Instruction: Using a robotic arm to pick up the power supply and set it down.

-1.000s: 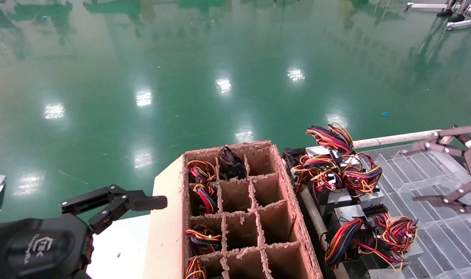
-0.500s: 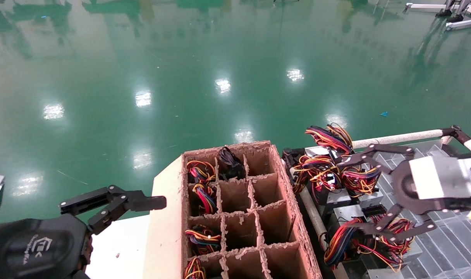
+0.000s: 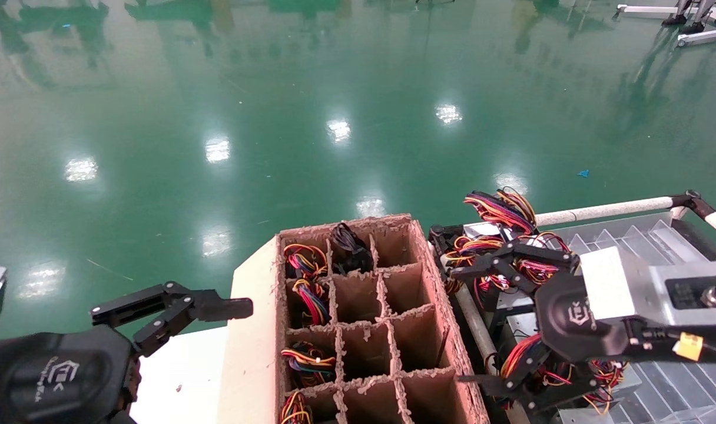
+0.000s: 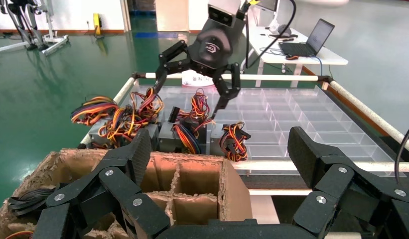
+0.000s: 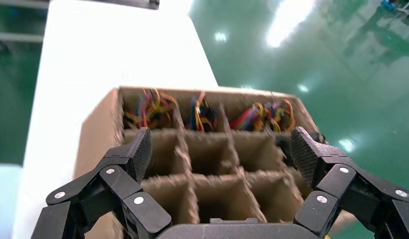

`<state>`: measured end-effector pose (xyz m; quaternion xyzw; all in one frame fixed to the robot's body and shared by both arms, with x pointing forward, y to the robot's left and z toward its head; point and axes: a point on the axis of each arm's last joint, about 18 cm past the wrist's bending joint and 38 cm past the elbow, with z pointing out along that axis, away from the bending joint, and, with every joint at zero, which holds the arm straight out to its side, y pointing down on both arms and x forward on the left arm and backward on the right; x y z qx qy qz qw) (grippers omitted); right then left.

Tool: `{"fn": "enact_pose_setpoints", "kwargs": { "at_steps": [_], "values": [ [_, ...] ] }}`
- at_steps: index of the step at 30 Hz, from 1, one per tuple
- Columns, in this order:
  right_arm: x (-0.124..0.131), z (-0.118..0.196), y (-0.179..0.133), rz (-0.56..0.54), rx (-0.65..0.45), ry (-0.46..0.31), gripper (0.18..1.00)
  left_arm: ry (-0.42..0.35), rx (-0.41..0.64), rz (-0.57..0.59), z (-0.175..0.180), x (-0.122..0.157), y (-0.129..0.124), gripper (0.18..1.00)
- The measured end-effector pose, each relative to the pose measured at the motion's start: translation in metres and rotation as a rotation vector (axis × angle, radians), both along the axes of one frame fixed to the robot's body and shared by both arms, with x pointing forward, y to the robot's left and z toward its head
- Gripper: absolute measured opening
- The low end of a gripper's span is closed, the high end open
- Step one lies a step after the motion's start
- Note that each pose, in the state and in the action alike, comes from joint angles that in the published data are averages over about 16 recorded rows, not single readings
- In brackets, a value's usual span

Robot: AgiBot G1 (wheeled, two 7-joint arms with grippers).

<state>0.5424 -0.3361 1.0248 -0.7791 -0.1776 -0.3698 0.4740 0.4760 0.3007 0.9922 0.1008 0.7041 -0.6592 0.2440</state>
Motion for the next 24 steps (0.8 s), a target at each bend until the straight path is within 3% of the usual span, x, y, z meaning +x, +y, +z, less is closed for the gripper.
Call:
{"fn": "enact_pose_setpoints", "kwargs": {
  "at_steps": [17, 24],
  "values": [
    [-0.036, -0.022, 0.030, 0.118, 0.243, 0.175, 1.000, 0.000, 0.000, 0.000, 0.000, 0.000, 0.000, 1.001],
    [-0.045, -0.026, 0.032, 0.136, 0.287, 0.210, 1.000, 0.000, 0.000, 0.000, 0.000, 0.000, 0.000, 1.001]
  ]
}}
